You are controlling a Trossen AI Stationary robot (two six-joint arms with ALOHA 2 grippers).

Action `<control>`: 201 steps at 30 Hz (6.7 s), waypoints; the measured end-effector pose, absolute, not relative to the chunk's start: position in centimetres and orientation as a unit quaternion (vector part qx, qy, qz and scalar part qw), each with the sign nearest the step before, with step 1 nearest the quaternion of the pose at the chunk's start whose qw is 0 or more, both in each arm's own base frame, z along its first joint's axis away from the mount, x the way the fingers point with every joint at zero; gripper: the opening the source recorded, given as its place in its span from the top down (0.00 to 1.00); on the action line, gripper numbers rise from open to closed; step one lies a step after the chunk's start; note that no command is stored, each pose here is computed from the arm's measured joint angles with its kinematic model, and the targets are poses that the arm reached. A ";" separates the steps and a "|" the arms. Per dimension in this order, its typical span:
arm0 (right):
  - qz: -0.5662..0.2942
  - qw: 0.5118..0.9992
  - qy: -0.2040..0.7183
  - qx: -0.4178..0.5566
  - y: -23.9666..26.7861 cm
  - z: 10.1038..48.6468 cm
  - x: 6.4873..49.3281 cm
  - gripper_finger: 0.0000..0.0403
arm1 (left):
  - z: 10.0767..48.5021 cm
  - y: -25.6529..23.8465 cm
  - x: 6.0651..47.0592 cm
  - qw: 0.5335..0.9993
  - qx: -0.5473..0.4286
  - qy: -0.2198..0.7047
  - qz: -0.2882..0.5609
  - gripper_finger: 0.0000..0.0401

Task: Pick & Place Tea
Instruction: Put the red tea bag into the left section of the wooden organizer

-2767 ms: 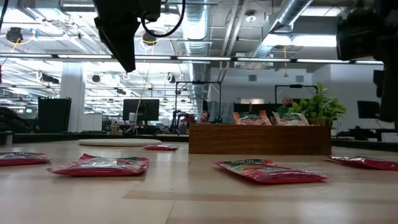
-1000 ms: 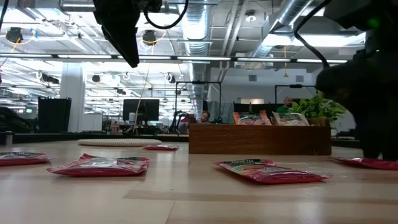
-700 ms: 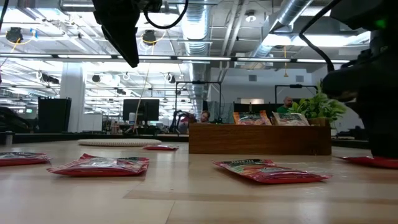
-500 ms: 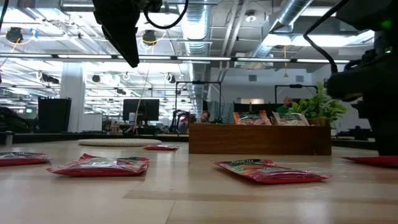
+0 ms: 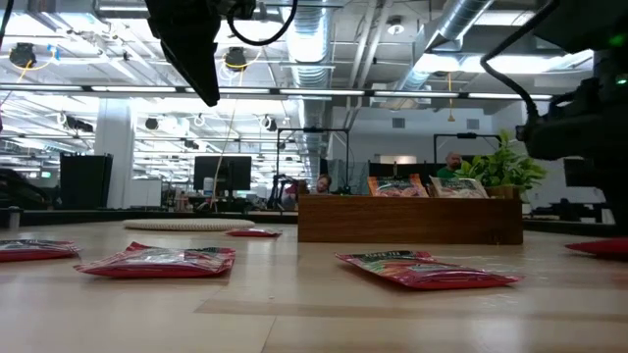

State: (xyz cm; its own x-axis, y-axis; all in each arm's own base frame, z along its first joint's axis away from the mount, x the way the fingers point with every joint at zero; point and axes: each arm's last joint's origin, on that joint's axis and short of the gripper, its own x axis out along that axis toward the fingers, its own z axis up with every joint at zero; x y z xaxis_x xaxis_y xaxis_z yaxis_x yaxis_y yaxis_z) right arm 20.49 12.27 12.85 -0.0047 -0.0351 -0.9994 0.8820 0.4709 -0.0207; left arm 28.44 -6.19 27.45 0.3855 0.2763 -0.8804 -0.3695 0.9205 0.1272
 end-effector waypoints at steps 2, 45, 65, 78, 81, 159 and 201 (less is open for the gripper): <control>-0.379 0.606 0.608 0.345 12.4 13.3 20.6 0.99 | 27.4 -6.2 28.4 0.831 -0.045 0.519 0.194 0.56; -0.352 0.893 0.280 -0.012 10.1 28.6 31.7 1.00 | 34.9 -3.0 32.7 0.930 -0.110 0.351 0.001 0.56; -0.342 0.902 0.262 -0.032 9.6 29.3 32.6 1.00 | 34.1 -0.3 34.6 0.932 -0.104 0.344 0.054 0.56; -0.337 0.904 0.262 -0.034 9.9 29.3 32.5 1.00 | 33.9 0.4 35.2 0.933 -0.113 0.335 0.068 0.56; -0.337 0.904 0.262 -0.034 9.9 29.3 32.5 1.00 | 33.7 0.4 35.3 0.932 -0.116 0.336 0.066 0.56; -0.343 0.790 0.509 -0.013 13.3 29.0 21.2 0.81 | 21.2 1.5 41.1 0.864 -0.056 0.491 0.098 1.00; -0.339 0.792 0.507 -0.012 13.3 29.0 21.3 0.81 | 19.8 2.0 41.5 0.856 -0.068 0.499 0.115 0.75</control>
